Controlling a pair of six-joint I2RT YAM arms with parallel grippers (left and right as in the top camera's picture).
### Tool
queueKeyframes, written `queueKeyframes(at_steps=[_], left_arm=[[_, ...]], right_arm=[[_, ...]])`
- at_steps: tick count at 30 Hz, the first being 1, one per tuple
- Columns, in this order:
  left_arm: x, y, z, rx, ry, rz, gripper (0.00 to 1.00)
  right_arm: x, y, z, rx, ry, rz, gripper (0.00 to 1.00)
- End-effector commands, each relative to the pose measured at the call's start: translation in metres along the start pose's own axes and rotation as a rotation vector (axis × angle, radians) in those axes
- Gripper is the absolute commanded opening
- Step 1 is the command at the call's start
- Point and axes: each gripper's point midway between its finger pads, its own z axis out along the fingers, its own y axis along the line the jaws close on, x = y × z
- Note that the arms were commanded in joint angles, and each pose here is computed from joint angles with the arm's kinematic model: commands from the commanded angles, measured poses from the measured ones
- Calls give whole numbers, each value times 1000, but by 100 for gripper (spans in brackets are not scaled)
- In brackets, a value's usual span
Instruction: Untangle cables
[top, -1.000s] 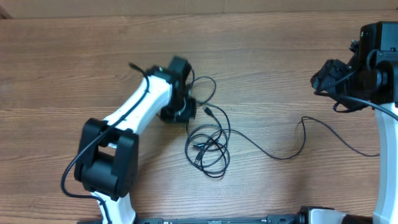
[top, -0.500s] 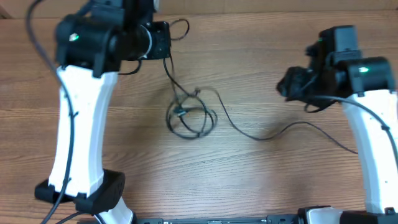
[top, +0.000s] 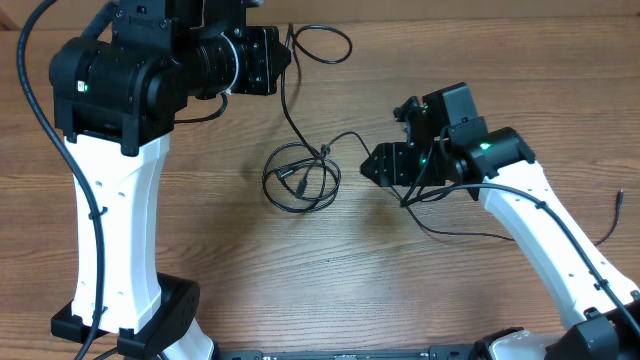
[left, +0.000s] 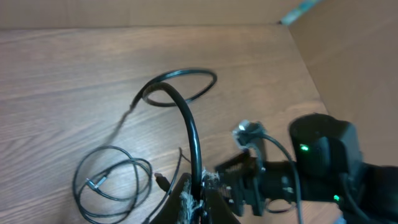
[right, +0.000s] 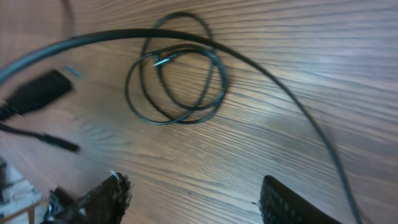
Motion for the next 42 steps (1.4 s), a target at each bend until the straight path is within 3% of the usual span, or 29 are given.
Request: queueKeyframes(at_steps=[1, 8, 14, 22, 34, 42], left_arm=[[2, -18, -19, 73, -19, 50, 5], [8, -25, -19, 120, 5, 127, 4], [24, -54, -25, 308, 52, 266, 6], [43, 3, -12, 4, 155, 206, 4], [90, 47, 36, -81, 403, 97, 4], [104, 23, 44, 35, 456, 98, 4]], right_arm=[[1, 14, 2, -61, 2, -22, 68], [-5, 19, 2, -84, -22, 36, 70], [-20, 74, -12, -389, -53, -65, 73], [-44, 50, -7, -232, -168, -65, 73], [-46, 49, -7, -221, -182, -70, 74], [-47, 48, -7, -217, -185, -77, 73]])
